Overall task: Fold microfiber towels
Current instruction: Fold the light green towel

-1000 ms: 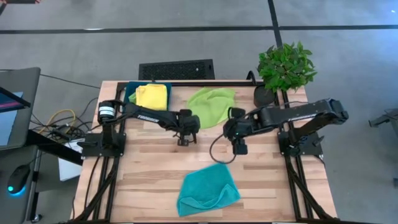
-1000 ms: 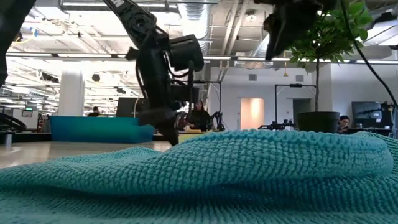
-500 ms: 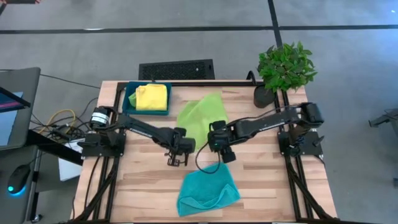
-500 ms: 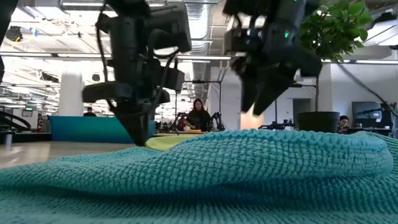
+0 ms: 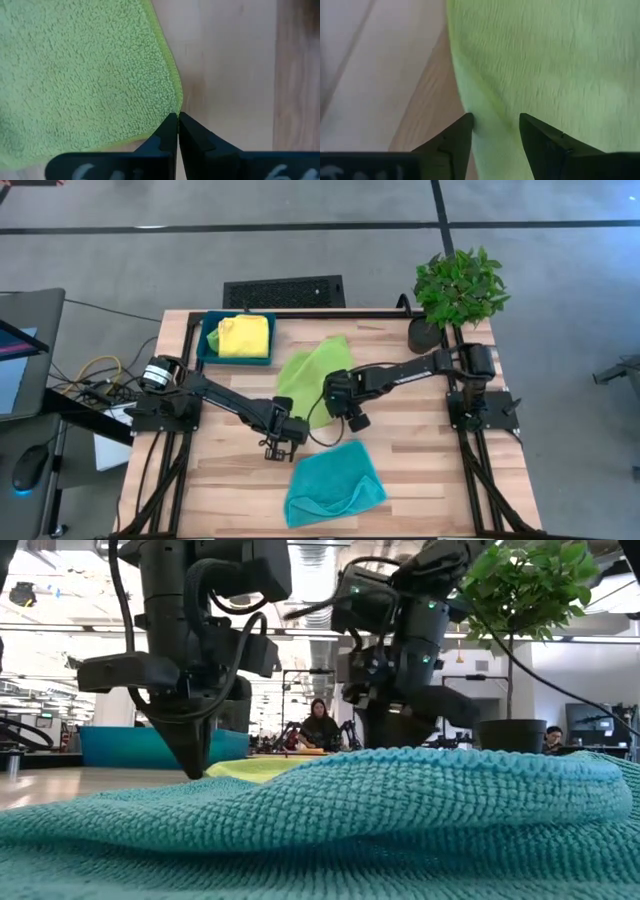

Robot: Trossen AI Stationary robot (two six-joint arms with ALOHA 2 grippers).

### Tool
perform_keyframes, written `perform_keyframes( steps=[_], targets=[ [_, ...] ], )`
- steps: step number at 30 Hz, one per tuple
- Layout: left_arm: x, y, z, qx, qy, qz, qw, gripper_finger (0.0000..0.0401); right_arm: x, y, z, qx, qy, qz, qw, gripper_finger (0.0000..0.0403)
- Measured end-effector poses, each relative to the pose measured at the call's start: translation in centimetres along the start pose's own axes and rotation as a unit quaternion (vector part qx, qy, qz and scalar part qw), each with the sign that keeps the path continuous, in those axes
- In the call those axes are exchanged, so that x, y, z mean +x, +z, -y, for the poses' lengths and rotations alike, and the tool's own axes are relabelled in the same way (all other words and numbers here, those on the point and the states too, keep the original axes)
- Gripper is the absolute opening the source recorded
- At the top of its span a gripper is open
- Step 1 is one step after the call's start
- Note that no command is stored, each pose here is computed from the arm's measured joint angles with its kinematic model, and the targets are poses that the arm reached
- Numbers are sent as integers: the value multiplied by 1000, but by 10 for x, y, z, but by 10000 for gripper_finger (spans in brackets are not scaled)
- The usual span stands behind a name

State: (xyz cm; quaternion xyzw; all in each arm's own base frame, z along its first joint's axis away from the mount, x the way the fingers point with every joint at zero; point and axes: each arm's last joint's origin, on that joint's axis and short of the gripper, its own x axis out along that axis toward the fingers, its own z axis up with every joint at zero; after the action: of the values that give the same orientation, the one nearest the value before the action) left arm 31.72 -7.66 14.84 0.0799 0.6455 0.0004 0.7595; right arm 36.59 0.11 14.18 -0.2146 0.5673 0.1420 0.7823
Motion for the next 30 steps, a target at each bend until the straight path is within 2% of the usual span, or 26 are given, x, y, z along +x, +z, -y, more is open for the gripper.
perform_keyframes(
  steps=[7, 14, 23, 30],
  targets=[
    [0, 0, 0, -9, 0, -2, 1000, 0, 5, -9, 14, -11, 70, 43, 997, 177],
    [-1, -6, -1, -28, 8, -31, 999, 0, 5, -24, 22, 8, 101, 9, 995, 168],
    [-1, -9, -2, -29, 14, -47, 998, 0, 3, -29, 21, 17, 115, -11, 993, 164],
    [-1, -9, -2, -28, 21, -47, 998, 0, 0, -22, 15, 40, 118, -21, 992, 160]
  ],
)
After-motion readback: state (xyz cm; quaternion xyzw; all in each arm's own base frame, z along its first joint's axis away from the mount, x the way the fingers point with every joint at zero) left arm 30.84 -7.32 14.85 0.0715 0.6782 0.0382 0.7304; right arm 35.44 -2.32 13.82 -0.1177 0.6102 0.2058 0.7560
